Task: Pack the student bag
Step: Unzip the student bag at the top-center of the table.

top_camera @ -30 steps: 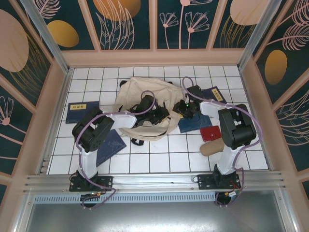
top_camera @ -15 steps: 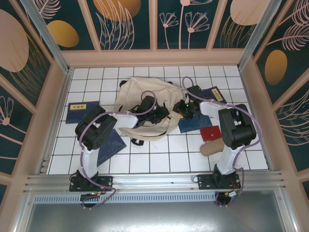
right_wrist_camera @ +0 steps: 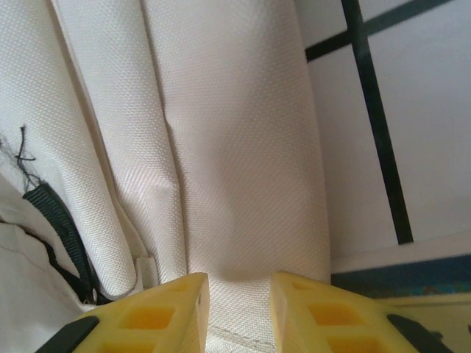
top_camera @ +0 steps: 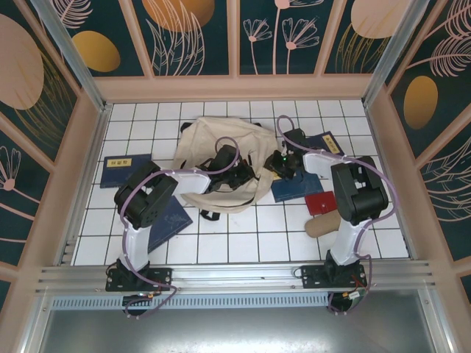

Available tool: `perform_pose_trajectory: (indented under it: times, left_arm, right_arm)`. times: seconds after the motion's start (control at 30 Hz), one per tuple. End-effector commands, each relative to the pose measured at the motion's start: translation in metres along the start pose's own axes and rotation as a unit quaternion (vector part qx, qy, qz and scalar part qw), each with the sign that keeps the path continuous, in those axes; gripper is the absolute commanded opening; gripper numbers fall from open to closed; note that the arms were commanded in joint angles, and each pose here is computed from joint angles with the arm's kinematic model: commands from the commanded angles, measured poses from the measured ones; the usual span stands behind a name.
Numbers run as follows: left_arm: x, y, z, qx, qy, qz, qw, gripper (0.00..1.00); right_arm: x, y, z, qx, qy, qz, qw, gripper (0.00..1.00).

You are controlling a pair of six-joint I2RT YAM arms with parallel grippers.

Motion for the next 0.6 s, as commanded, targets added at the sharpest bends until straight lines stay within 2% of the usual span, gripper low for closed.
perform_pose_trajectory:
  times: [0.0,0.17,0.27,0.47,0.57]
  left_arm:
    - [-0.027,-0.005,-0.001,0.043,-0.008,0.027,0.999,0.00]
    - [-0.054,0.018,-0.012,0.064,-0.006,0.090,0.994,0.00]
    - [-0.067,0.023,-0.016,0.070,-0.006,0.103,0.992,0.00]
    - [-0.089,0.028,-0.026,0.083,0.004,0.110,0.990,0.00]
    - [-0.097,0.028,-0.024,0.098,-0.005,0.118,0.988,0.00]
  right_arm:
    - [0.018,-0.030,-0.003,0.025,-0.004,-0.079,0.997,0.26]
    - [0.021,-0.043,0.005,0.051,-0.036,-0.128,0.990,0.23]
    - [0.023,-0.047,0.008,0.065,-0.050,-0.144,0.986,0.23]
    - [0.026,-0.041,0.020,0.066,-0.062,-0.147,0.985,0.22]
    - [0.022,-0.025,0.031,0.043,-0.068,-0.129,0.988,0.22]
Point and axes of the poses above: each hand's point on the last joint's axis, 136 mm out from that joint toward the fingers, its own x axis out along the fingers, its own y axis along the line the jaws close on, z = x × y, the point moved 4 cm from there along -x, back along the fingers, and after that the axes turned 4 degrees about x, right-handed, at the moved point
